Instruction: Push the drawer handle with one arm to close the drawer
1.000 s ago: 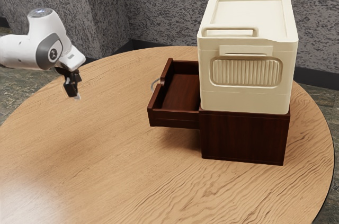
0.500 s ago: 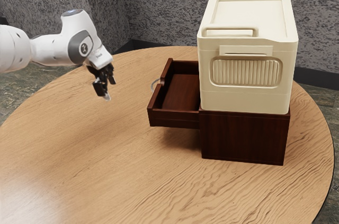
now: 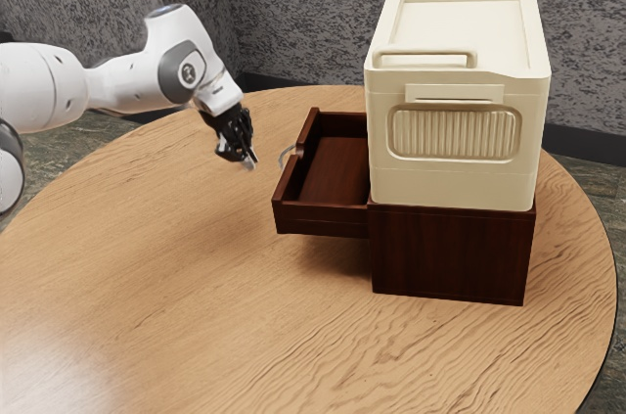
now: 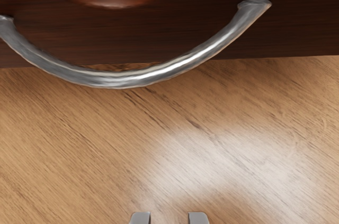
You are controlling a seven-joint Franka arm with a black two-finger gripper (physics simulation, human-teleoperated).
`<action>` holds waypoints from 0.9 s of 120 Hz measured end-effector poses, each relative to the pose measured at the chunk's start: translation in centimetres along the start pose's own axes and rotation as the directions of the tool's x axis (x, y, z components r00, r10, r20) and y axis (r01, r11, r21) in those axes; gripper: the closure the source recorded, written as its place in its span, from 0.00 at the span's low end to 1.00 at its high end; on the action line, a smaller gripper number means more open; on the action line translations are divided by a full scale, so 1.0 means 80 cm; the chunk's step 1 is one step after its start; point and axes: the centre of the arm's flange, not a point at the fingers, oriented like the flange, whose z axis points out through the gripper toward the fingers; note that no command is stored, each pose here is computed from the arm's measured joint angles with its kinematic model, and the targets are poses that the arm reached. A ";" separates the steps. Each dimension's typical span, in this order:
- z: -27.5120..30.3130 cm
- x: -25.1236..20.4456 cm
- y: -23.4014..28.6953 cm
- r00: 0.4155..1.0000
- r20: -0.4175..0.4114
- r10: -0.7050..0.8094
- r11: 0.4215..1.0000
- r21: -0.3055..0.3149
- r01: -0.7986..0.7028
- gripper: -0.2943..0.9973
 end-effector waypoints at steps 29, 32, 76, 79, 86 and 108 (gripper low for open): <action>0.004 0.027 -0.015 0.999 -0.026 0.039 0.999 0.022 -0.039 0.82; 0.003 0.028 -0.016 0.999 -0.028 0.041 0.999 0.024 -0.040 0.82; 0.018 0.069 -0.018 0.994 -0.052 0.092 0.996 0.022 -0.091 0.84; 0.018 0.073 -0.017 0.994 -0.053 0.097 0.995 0.022 -0.096 0.84; 0.019 0.080 -0.015 0.993 -0.055 0.104 0.994 0.022 -0.103 0.84; 0.023 0.099 -0.012 0.991 -0.065 0.121 0.993 0.019 -0.120 0.83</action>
